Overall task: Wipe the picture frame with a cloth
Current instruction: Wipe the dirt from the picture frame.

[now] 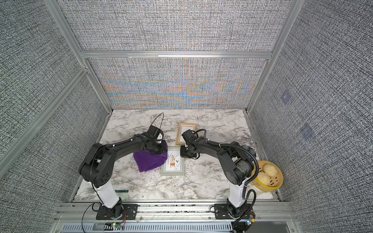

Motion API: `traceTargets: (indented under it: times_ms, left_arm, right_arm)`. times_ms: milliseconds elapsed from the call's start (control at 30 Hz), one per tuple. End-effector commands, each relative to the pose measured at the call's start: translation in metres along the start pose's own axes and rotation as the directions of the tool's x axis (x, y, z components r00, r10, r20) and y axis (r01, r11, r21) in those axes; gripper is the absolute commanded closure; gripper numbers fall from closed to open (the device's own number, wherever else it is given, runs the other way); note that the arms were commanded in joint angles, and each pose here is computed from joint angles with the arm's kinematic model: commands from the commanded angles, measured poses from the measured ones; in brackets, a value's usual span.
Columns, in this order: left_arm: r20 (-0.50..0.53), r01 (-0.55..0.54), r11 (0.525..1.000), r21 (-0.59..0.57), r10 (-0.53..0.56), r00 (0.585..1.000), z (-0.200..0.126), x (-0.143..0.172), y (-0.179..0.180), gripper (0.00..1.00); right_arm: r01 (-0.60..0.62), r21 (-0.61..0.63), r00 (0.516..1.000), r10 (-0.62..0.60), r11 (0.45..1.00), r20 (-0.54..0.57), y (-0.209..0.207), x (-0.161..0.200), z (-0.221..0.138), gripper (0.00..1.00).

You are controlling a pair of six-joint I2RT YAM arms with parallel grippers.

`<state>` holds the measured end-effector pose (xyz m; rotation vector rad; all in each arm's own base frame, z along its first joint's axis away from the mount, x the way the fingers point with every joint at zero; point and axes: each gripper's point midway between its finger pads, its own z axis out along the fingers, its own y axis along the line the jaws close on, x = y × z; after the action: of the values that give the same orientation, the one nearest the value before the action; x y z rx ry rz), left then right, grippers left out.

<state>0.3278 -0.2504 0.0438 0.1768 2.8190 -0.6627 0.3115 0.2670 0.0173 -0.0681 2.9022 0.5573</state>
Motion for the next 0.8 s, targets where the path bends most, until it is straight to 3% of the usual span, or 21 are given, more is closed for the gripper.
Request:
traceTargets:
  times_ms: [0,100,233,567,767]
  left_arm:
    - [0.025,-0.021,1.000,-0.016,0.021,0.999,0.003,-0.009,0.001,1.00]
    - [0.044,-0.018,0.995,-0.099,0.023,0.999,0.003,-0.012,0.017,1.00]
    - [0.045,-0.019,0.993,-0.114,0.024,0.999,0.006,-0.007,0.023,1.00]
    - [-0.064,0.036,0.999,0.038,-0.034,0.997,0.004,0.051,0.016,1.00]
    - [-0.078,0.107,0.990,0.091,-0.100,0.992,-0.008,0.083,0.017,1.00]
  right_arm:
    - [-0.015,0.178,0.992,0.037,0.984,-0.120,-0.043,0.037,0.011,0.83]
    - [-0.021,0.183,0.992,0.044,0.983,-0.122,-0.045,0.039,0.012,0.83]
    - [-0.040,0.197,0.990,0.066,0.980,-0.123,-0.050,0.043,0.015,0.84]
    - [-0.131,0.292,0.979,0.169,0.947,-0.111,-0.073,0.056,0.020,0.88]
    - [-0.196,0.331,0.968,0.237,0.923,-0.088,-0.084,0.063,0.023,0.88]
